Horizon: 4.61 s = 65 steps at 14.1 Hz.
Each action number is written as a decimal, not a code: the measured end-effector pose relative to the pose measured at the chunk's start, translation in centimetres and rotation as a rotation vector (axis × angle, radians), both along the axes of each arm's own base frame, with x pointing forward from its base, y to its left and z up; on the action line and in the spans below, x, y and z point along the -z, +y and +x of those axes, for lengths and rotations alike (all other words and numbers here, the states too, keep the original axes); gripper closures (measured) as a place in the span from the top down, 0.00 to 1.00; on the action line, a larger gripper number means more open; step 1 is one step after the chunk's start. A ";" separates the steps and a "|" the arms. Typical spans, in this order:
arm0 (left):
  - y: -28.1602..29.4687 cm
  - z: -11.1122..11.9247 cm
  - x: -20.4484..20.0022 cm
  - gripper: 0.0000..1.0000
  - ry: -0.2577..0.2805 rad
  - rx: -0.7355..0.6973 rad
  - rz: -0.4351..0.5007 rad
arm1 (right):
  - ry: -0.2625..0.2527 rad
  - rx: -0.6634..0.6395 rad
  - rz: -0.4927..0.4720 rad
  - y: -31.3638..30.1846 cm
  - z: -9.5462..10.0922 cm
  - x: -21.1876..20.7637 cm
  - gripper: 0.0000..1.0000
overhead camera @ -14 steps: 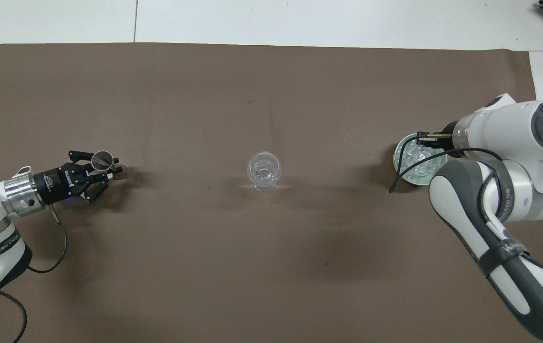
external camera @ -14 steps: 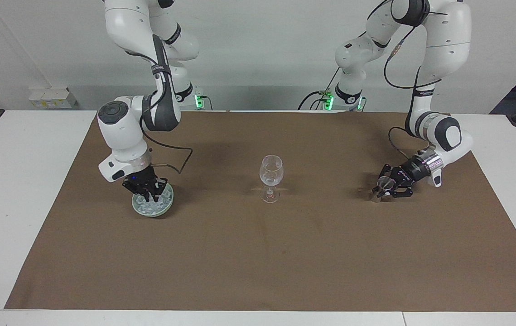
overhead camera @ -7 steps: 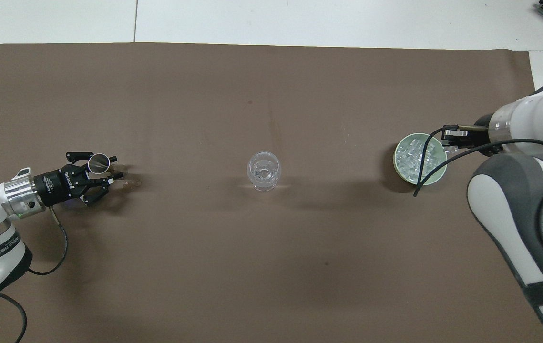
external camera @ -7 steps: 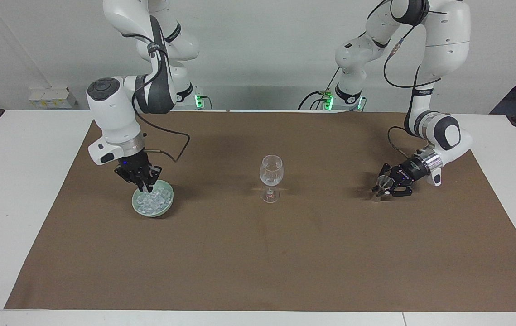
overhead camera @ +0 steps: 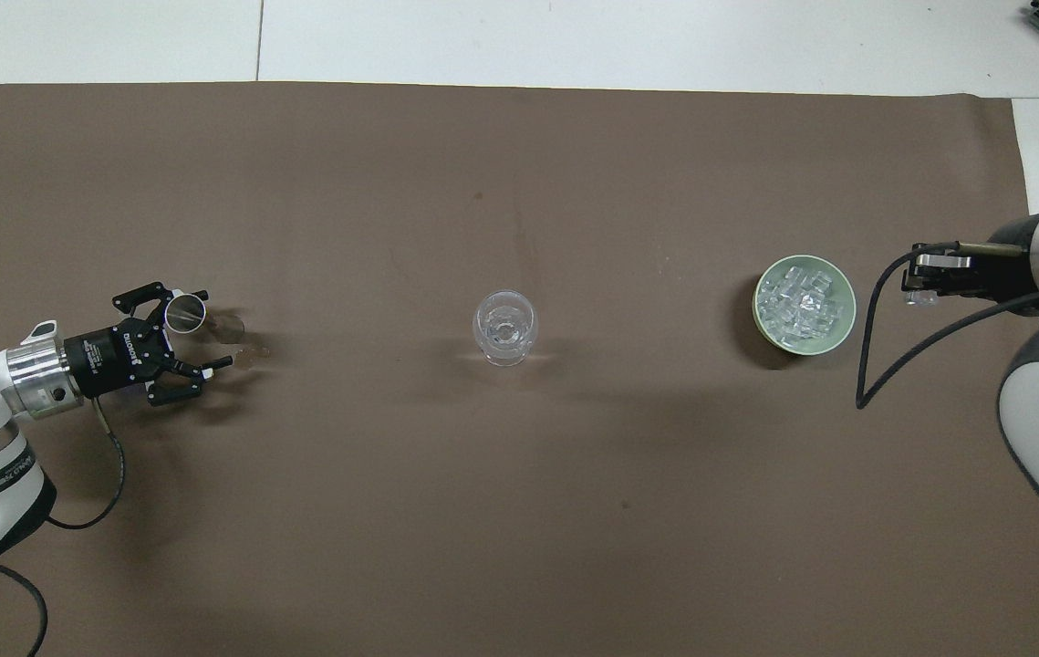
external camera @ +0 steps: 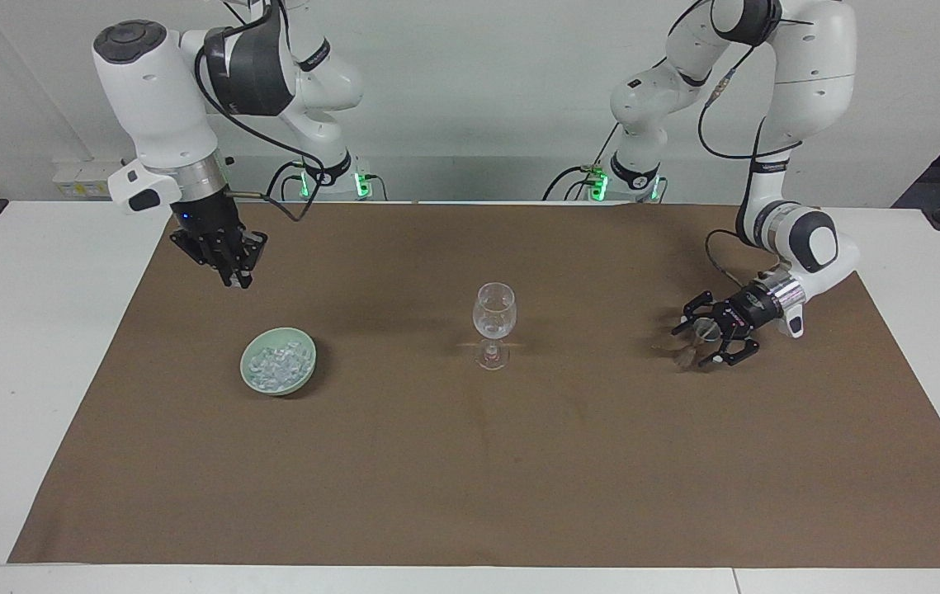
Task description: Pour wine and add ice with both arms
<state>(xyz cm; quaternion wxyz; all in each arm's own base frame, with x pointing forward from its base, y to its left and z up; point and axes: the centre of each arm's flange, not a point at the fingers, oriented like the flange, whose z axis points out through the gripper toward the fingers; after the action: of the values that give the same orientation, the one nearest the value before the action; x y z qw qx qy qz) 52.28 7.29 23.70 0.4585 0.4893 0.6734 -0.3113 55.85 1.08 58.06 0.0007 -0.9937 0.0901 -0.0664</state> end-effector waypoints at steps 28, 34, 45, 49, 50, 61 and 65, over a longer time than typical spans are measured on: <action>-0.9 1.7 -36.8 1.00 -0.481 1.084 0.961 | -0.006 -0.012 0.121 35.5 1.6 5.5 0.23; -6.7 1.1 -38.8 1.00 -0.760 1.488 1.036 | 0.032 -0.035 0.095 38.2 -0.8 8.4 0.23; -12.4 0.3 -39.0 1.00 -0.853 1.746 1.033 | -0.004 -0.030 0.093 37.9 -0.5 9.3 0.23; -12.2 0.9 -38.9 1.00 -0.867 1.735 1.057 | -0.003 -0.029 0.092 37.8 -0.5 9.4 0.23; -12.1 1.0 -38.9 1.00 -0.868 1.730 1.063 | -0.003 -0.029 0.092 37.8 -0.5 9.4 0.23; -10.9 -0.2 -39.9 1.00 -0.834 1.728 1.046 | -0.002 -0.028 0.090 37.8 -0.5 9.5 0.54; -10.7 -0.6 -40.1 1.00 -0.829 1.728 1.037 | -0.023 -0.017 0.094 37.1 -0.3 8.2 0.56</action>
<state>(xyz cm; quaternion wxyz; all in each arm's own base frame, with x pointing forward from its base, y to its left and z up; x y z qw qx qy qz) 51.72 -3.42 63.79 0.0141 0.9982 -0.0556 -0.0173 55.57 38.15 49.85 0.0490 -0.9925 0.0847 -0.0738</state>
